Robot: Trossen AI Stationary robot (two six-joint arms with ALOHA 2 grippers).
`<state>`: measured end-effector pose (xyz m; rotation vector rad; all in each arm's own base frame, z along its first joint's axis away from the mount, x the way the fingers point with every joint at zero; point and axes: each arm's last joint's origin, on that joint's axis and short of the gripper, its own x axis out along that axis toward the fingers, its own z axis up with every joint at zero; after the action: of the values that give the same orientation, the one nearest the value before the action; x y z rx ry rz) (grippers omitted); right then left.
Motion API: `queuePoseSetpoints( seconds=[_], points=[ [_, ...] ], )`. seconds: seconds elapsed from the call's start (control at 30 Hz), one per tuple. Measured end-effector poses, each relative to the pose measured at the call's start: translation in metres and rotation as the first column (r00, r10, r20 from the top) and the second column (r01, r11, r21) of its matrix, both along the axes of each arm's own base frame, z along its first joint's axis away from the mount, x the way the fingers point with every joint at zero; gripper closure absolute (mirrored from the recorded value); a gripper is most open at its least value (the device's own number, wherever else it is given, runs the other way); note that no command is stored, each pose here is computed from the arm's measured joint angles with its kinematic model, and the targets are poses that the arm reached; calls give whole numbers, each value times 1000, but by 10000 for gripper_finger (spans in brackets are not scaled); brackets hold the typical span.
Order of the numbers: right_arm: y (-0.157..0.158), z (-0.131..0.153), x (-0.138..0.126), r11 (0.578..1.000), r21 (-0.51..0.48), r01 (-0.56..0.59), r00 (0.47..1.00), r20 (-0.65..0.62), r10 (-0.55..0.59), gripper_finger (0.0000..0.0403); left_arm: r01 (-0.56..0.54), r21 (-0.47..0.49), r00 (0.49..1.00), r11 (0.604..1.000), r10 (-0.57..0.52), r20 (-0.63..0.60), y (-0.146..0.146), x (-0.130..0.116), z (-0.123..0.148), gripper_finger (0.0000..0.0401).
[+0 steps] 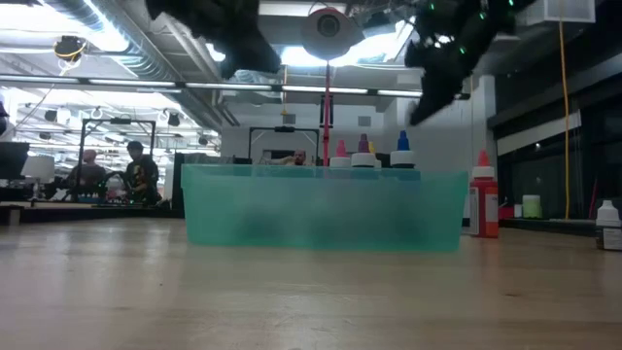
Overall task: Pick & Place food coloring
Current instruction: Put the small pink food coloring bottle into the green bin
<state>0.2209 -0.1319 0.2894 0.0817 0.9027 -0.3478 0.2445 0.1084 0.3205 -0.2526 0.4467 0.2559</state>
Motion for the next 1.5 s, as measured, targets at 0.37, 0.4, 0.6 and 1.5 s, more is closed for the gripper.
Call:
queuePoseSetpoints(
  seconds=[0.37, 0.4, 0.6, 1.5],
  points=[
    [23, 32, 53, 987, 0, -163, 987, -4, 163, 334, 107, 134, 994, 985, -102, -44, 6, 33, 29, 206],
    [25, 31, 59, 984, 8, -177, 984, -18, 178, 334, 114, 136, 993, 984, -109, -47, 6, 36, 29, 201],
    [36, 28, 97, 969, 45, -243, 967, -73, 246, 334, 161, 126, 986, 979, -154, -65, -2, 51, 22, 193],
    [52, 35, 150, 951, 53, -305, 949, -70, 308, 334, 193, 120, 980, 974, -184, -80, -19, 76, 5, 246]
  ],
)
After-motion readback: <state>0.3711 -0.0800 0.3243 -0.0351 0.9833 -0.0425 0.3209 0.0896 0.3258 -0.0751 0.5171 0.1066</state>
